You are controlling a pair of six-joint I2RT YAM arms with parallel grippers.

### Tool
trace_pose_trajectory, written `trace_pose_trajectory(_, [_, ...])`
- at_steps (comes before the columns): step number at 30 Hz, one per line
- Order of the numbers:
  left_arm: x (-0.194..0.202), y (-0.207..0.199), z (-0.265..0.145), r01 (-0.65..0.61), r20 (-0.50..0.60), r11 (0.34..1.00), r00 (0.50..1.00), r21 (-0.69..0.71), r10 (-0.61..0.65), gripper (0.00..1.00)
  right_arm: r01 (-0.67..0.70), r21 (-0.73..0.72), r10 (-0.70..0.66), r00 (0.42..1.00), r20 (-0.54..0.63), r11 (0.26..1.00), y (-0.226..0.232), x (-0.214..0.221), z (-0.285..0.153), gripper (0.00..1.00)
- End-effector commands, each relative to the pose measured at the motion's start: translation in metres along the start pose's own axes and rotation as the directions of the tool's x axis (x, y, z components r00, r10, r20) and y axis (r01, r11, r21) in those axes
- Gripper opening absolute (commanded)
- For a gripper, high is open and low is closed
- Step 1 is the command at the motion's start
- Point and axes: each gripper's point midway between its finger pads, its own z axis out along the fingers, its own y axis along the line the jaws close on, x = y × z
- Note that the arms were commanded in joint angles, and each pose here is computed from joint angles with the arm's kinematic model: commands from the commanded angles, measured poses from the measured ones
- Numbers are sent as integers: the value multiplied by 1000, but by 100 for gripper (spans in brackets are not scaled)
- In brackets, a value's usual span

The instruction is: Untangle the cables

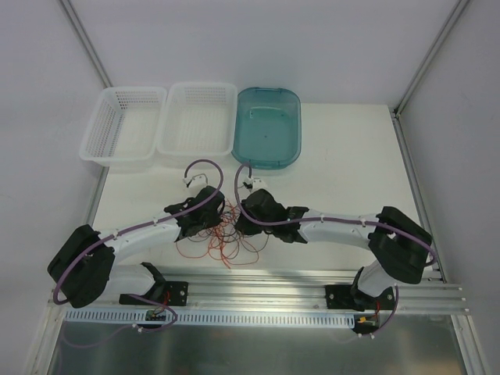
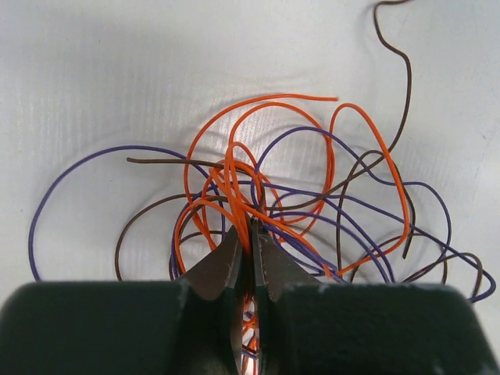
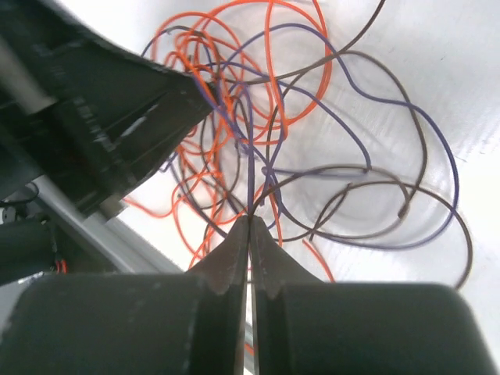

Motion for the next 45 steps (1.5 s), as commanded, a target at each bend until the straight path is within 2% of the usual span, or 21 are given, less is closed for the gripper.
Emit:
trace_pose_trajectory(1, [-4,14,6,-14,29,999,999,-52,16,0,103,2,-103,994,27,995,12,-23,-28,1])
trace_pose_trajectory(8, [-4,19,10,-18,24,997,1000,-71,20,0,191,42,-190,981,-27,981,-7,-16,-38,4])
trace_pose_trajectory(10, [-3,21,9,-21,22,997,999,-74,23,0,187,63,-183,981,-62,980,-22,-7,-34,1])
trace_pose_trajectory(13, [-3,24,8,-21,24,997,999,-74,23,0,176,94,-167,982,-91,980,-42,0,-31,1])
trace_pose_trajectory(19, [-5,29,7,-14,33,997,999,-79,16,0,207,77,-191,965,-179,975,-56,14,-28,7])
trace_pose_trajectory(20, [-5,29,8,-15,31,997,999,-80,17,0,227,73,-210,958,-196,971,-57,18,-27,7])
trace_pose_trajectory(22, [-4,29,7,-15,31,997,999,-77,18,0,225,50,-209,953,-217,973,-55,23,-27,1])
trace_pose_trajectory(26, [-4,33,7,-14,34,996,999,-85,17,0,236,47,-221,952,-213,971,-55,20,-34,1])
trace_pose_trajectory(31, [-4,34,6,-9,35,997,999,-83,12,0,270,7,-264,948,-180,963,-46,9,-46,18])
trace_pose_trajectory(36, [-4,28,5,-7,24,998,1000,-61,9,0,269,-14,-266,941,-209,963,-47,18,-40,20])
trace_pose_trajectory(40, [-4,26,3,0,22,999,1000,-45,1,0,258,-24,-256,936,-242,966,-51,31,-28,3])
trace_pose_trajectory(43, [-7,29,2,-1,38,999,999,-51,3,0,262,-9,-255,931,-260,965,-56,35,-25,1])
trace_pose_trajectory(45, [-8,32,2,0,46,998,999,-59,2,0,266,5,-258,941,-219,964,-56,25,-33,1])
